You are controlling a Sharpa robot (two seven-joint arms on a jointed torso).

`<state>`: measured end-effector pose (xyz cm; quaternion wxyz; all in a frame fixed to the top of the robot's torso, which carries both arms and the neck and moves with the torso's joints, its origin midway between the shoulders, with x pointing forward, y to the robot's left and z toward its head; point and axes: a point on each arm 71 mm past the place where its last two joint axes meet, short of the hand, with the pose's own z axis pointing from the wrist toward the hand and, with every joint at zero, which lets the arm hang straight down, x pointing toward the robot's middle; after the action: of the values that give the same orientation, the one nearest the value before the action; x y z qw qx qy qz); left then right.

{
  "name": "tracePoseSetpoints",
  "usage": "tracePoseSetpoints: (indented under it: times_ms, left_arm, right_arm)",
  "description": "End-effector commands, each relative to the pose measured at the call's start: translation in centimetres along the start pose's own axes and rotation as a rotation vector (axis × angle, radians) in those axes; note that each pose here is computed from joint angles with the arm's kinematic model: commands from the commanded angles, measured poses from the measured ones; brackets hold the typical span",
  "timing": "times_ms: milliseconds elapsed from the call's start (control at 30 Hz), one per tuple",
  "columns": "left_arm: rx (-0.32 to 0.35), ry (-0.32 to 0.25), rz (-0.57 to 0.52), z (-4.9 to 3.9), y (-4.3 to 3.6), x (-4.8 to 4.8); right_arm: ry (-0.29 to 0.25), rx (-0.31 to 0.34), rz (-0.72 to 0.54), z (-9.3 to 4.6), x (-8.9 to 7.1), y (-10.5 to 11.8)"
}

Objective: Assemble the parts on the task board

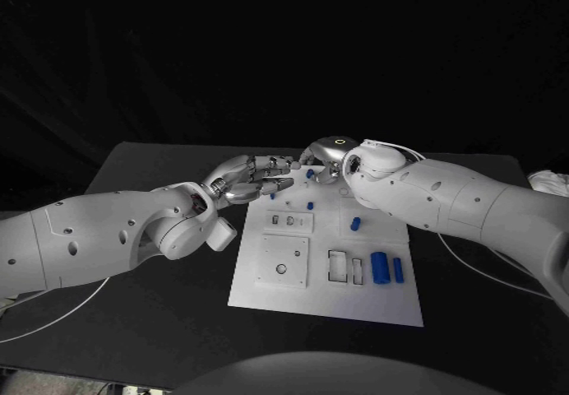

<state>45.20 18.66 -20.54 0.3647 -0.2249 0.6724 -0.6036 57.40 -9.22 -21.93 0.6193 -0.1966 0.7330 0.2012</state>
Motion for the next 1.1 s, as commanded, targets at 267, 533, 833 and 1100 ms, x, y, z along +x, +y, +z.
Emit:
tracePoseSetpoints:
  times_ms: [267, 533, 833, 1100]
  left_arm:
    - [0.008, 0.004, -0.013, -0.02, -0.09, -0.05]
    - [0.015, -0.004, -0.011, -0.22, -0.10, -0.25]
    - [0.013, -0.010, -0.010, -0.37, 0.01, -0.48]
    - [0.015, -0.003, -0.012, -0.24, 0.06, -0.38]
  right_arm:
    - [-0.088, -0.027, 0.069, -1.1, -0.4, -1.1]
    - [-0.179, -0.004, 0.159, -4.5, -1.8, -5.4]
    - [-0.189, 0.103, 0.207, -8.1, -3.6, -9.7]
    - [-0.068, 0.155, 0.012, -9.3, -3.0, -11.3]
